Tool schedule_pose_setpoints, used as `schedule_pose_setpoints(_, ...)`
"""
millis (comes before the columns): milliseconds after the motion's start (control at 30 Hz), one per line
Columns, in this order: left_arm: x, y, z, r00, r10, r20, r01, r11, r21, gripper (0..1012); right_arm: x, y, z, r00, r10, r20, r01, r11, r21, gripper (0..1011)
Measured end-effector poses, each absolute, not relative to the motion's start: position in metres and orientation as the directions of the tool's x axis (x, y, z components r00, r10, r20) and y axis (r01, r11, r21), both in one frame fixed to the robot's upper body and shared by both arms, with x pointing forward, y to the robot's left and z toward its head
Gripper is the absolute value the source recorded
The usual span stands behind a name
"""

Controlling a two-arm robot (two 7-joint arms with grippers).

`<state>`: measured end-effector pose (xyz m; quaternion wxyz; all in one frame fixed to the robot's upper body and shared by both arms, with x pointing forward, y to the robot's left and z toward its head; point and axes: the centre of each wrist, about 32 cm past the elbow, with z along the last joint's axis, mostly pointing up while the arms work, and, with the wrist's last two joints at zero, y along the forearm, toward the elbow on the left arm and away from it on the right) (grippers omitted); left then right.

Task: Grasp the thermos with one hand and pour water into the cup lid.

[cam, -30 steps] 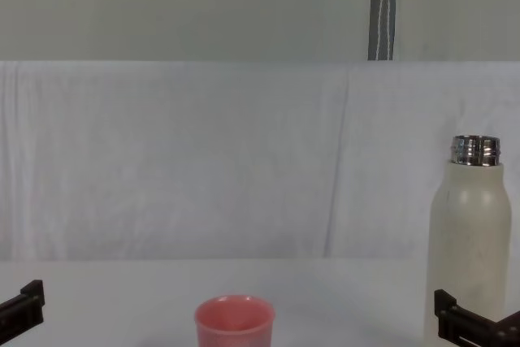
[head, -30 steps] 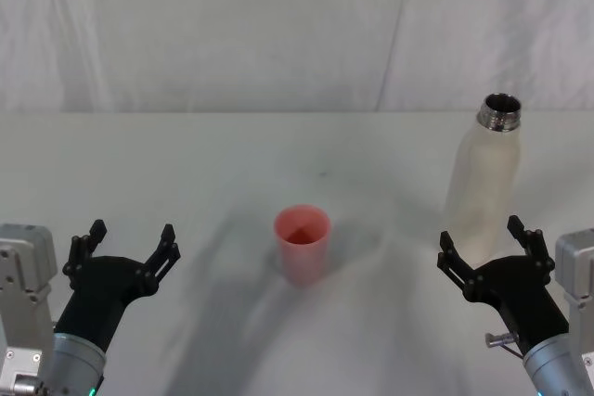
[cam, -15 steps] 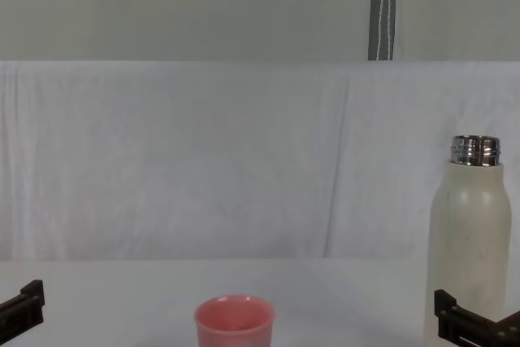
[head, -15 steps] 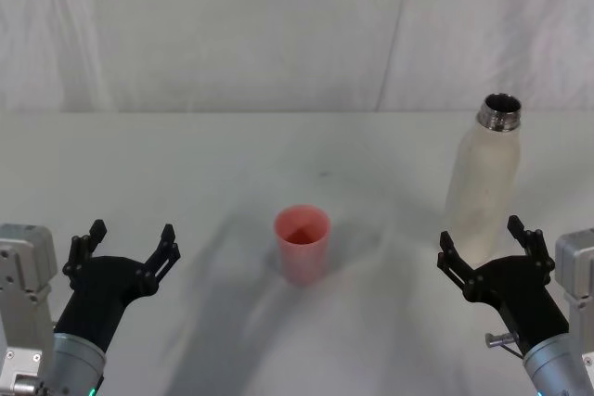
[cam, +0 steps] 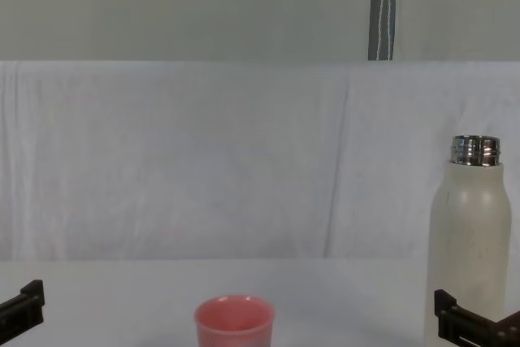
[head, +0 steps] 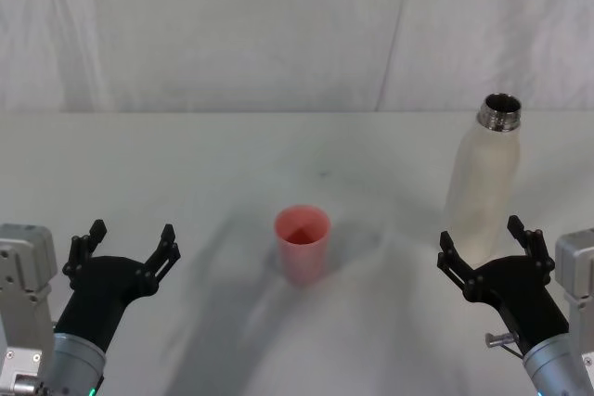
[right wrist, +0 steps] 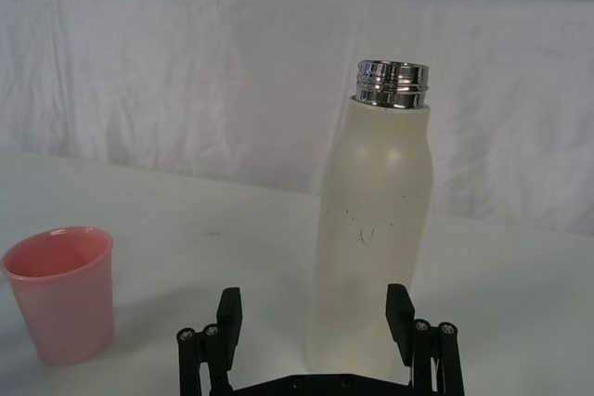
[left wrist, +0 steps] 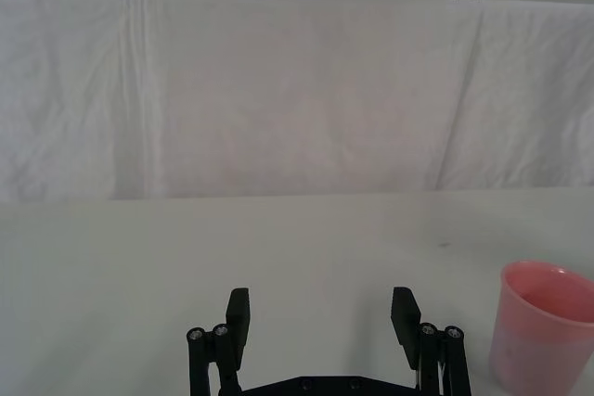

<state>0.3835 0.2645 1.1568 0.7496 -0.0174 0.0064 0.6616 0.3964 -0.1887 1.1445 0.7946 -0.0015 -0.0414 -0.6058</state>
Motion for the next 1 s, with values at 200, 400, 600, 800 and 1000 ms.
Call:
schedule_pose_setpoints(200, 0.384, 0.265, 1.157, 0.125, 0.992, -0.033, -0.992, 0.124, -0.018, 1001, 0.401, -0.189, 1.146, 0.27, -0.961, 0.056, 0.961, 0.272, 0.05, 1000)
schedule_pose_setpoints(400, 0.384, 0.265, 1.157, 0.125, 0.992, -0.033, -0.992, 0.124, -0.018, 1001, 0.408, -0.192, 1.149, 0.276, -0.96, 0.038, 0.959, 0.278, 0.051, 1000)
schedule_pose_setpoints(600, 0.384, 0.265, 1.157, 0.124, 0.992, -0.033, -0.992, 0.124, -0.018, 1001, 0.416, -0.194, 1.152, 0.274, -0.962, 0.012, 0.96, 0.274, 0.048, 1000)
schedule_pose_setpoints(800, 0.384, 0.265, 1.157, 0.125, 0.992, -0.033, -0.992, 0.124, -0.018, 1001, 0.424, -0.198, 1.15, 0.26, -0.965, -0.016, 0.965, 0.26, 0.043, 1000)
schedule_pose_setpoints(1000, 0.384, 0.265, 1.157, 0.125, 0.992, -0.033, -0.992, 0.124, -0.018, 1001, 0.431, -0.199, 1.148, 0.252, -0.967, -0.03, 0.967, 0.251, 0.04, 1000)
